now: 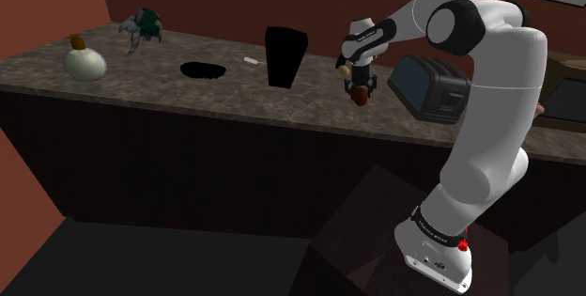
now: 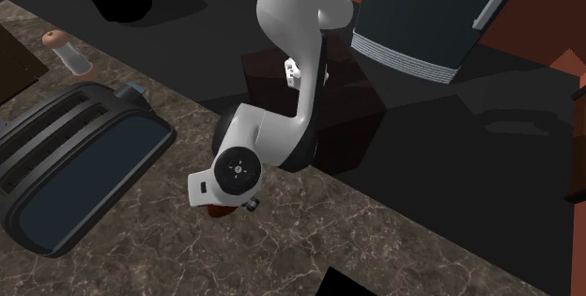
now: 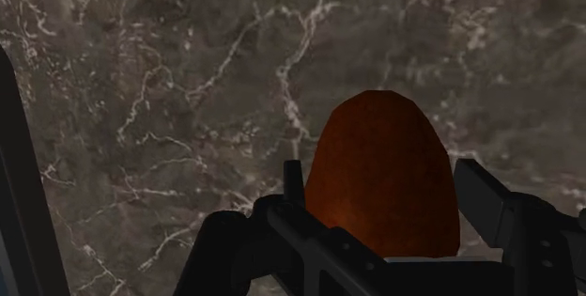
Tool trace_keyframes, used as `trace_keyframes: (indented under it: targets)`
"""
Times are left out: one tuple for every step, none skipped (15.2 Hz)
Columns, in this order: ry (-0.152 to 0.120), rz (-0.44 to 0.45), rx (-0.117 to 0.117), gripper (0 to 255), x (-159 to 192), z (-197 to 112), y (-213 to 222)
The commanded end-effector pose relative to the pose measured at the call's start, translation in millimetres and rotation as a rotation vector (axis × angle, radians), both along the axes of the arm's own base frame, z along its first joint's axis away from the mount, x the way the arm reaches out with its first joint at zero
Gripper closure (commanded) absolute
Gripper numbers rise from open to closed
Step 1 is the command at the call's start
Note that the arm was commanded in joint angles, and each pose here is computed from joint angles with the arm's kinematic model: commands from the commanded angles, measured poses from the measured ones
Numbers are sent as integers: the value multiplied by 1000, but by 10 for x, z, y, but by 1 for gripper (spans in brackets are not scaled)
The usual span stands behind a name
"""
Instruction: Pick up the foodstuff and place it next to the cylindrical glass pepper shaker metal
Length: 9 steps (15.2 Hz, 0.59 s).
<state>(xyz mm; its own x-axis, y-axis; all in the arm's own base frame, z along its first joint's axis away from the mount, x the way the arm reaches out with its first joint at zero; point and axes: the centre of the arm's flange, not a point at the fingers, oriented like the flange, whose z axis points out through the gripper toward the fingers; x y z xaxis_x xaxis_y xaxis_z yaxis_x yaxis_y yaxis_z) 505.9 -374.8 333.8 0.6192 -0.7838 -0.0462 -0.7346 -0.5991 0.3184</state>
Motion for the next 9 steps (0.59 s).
trace_keyframes:
  targets:
    - [0,0,0,255,2,101,11]
    - [0,0,0,255,2,154,11]
    - [0,0,0,255,2,206,11]
    - [0,0,0,255,2,259,11]
    - [0,0,0,255,2,312,11]
    - [0,0,0,255,2,365,11]
    - [0,0,0,255,2,417,11]
    - [0,0,0,255,2,470,11]
    - [0,0,0,255,2,523,11]
